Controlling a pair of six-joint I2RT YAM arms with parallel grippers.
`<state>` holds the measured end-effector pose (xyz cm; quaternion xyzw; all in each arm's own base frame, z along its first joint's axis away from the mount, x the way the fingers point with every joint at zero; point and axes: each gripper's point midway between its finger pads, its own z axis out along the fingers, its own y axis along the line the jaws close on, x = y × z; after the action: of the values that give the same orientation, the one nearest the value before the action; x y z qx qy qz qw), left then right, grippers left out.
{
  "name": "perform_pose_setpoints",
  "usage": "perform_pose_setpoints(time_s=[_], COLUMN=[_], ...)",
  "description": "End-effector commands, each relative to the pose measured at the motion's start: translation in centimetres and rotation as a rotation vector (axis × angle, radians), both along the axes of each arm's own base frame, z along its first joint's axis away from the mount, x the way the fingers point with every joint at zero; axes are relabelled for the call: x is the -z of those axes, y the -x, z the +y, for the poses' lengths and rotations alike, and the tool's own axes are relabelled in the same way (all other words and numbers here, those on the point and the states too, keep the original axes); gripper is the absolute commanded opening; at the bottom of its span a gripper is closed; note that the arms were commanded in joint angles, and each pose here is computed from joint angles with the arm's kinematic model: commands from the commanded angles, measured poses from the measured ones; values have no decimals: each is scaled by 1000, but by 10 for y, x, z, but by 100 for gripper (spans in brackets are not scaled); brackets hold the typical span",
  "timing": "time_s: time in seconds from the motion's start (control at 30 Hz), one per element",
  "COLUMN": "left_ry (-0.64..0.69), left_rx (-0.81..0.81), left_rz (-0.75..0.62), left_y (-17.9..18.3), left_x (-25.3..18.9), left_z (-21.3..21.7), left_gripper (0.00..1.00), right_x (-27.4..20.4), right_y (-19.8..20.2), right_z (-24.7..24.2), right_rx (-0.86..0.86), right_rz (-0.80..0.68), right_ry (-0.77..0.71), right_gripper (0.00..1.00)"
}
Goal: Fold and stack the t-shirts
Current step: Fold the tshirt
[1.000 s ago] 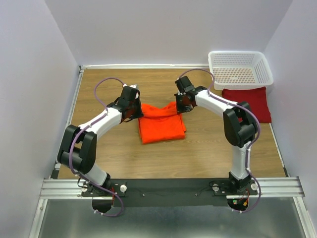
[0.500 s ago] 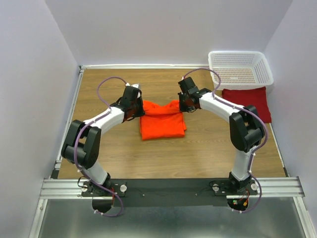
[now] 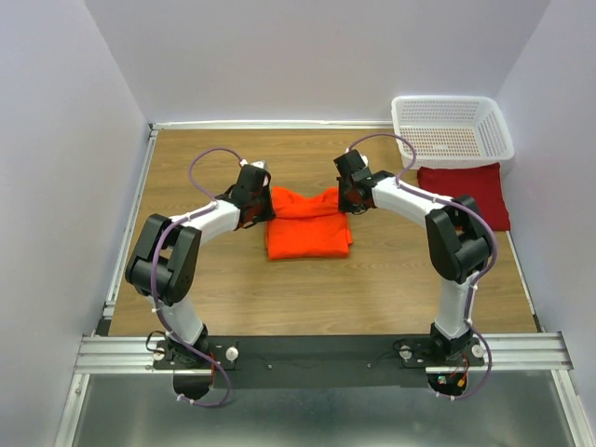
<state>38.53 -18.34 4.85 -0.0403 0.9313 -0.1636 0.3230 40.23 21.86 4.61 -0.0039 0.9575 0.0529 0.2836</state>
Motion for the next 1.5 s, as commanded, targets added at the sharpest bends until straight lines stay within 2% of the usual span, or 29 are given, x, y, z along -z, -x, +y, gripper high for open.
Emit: perform_pose_setpoints(time_s=[0.0, 0.07, 0.13, 0.2, 0.3, 0.43, 0.57, 0.67, 0.77, 0.9, 1.17, 1.3, 1.4, 1.43, 1.47], left_ry=[-39, -51, -50, -35, -4, 8, 7, -1, -5, -13, -20, -20, 11, 10, 6], left_rx=[-52, -50, -49, -49, -65, -89, -109, -118, -119, -119, -103, -82, -55, -50, -50], left_rz=[-112, -172, -221, -255, -306, -317, -313, -305, -298, -290, -266, -241, -257, -264, -268], left_y=[-21, -24, -24, -21, -4, 19, 40, 52, 59, 63, 68, 64, 52, 44, 40], left_x=[-26, -43, -64, -79, -104, -110, -106, -100, -98, -94, -82, -71, -76, -75, -74], left_z=[10, 14, 17, 16, 22, 34, 45, 52, 55, 57, 57, 51, 40, 36, 36], left_gripper=[43, 66, 75, 78, 78, 78, 78, 78, 78, 78, 78, 78, 79, 80, 83], right_x=[-8, -26, -40, -58, -84, -93, -78, -57, -34, -17, -14, -17, -26, -28, -41], right_y=[-11, -13, -14, -12, -8, 12, 32, 34, 27, -2, -74, -87, -75, -71, -69], right_z=[-13, -11, -1, 10, 35, 72, 108, 117, 119, 105, 31, 18, 24, 26, 26], right_rx=[55, 35, -29, -87, -189, -375, -537, -587, -590, -531, -328, -282, -304, -307, -316], right_rz=[-52, -89, -119, -151, -205, -211, -126, -81, -53, -47, -94, -94, -86, -84, -111], right_ry=[36, 23, 13, -12, -99, -238, -342, -357, -332, -311, -323, -356, -416, -436, -446], right_gripper=[23, 38, 46, 52, 52, 50, 47, 40, 39, 38, 39, 39, 40, 41, 48])
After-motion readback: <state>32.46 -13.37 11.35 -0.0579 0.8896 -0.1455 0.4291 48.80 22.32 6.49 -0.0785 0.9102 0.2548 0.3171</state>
